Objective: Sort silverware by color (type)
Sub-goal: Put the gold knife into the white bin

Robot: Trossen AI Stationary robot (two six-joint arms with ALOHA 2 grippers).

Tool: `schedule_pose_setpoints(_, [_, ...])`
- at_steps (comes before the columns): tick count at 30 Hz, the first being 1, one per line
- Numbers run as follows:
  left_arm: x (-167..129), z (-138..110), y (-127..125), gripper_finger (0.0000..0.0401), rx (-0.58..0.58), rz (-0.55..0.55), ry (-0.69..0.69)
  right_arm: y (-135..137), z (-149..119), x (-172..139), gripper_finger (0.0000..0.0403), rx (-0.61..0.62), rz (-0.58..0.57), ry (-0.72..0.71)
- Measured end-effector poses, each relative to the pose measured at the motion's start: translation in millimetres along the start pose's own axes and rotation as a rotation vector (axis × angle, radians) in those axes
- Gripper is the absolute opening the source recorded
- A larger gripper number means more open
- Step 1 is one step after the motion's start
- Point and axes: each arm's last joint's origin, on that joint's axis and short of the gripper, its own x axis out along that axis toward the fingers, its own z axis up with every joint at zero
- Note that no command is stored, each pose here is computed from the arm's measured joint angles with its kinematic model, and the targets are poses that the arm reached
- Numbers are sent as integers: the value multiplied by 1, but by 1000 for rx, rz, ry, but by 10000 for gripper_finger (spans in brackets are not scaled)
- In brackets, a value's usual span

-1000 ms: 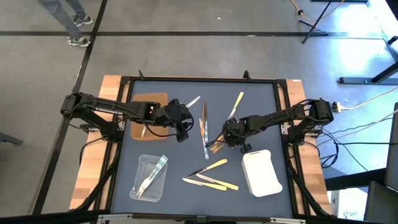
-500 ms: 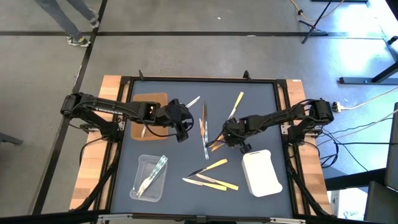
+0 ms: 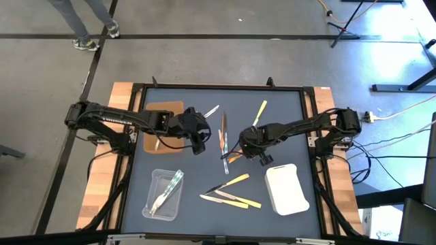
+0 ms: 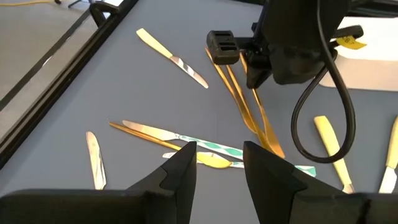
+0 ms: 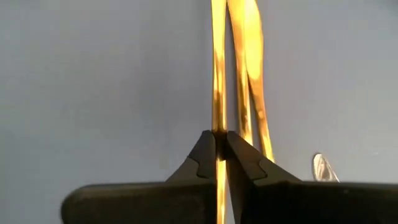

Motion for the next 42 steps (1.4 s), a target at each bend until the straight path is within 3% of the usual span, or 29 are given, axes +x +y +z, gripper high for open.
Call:
schedule_pose_setpoints(9, [-20,6,5,125,-32,-14,-57,-5,14,-14,1,-7,-25,-59])
schedule_pose_setpoints(17, [-45,13,18,125,-138,-29,-126,9,42,-35,1,-164,-74,-133])
schedule_pose_setpoints(25, [-35,15,25,125,-363,-155,-66,31,71,-59,1,-369,-280,-159])
schedule_pose_setpoints(31, [-15,11,25,125,-493,-180,13,47,86,-68,2,-507,-437,-184])
schedule_pose_setpoints(42, [4,14,19,125,-574,-284,38,63,104,-80,2,-635,-662,-226])
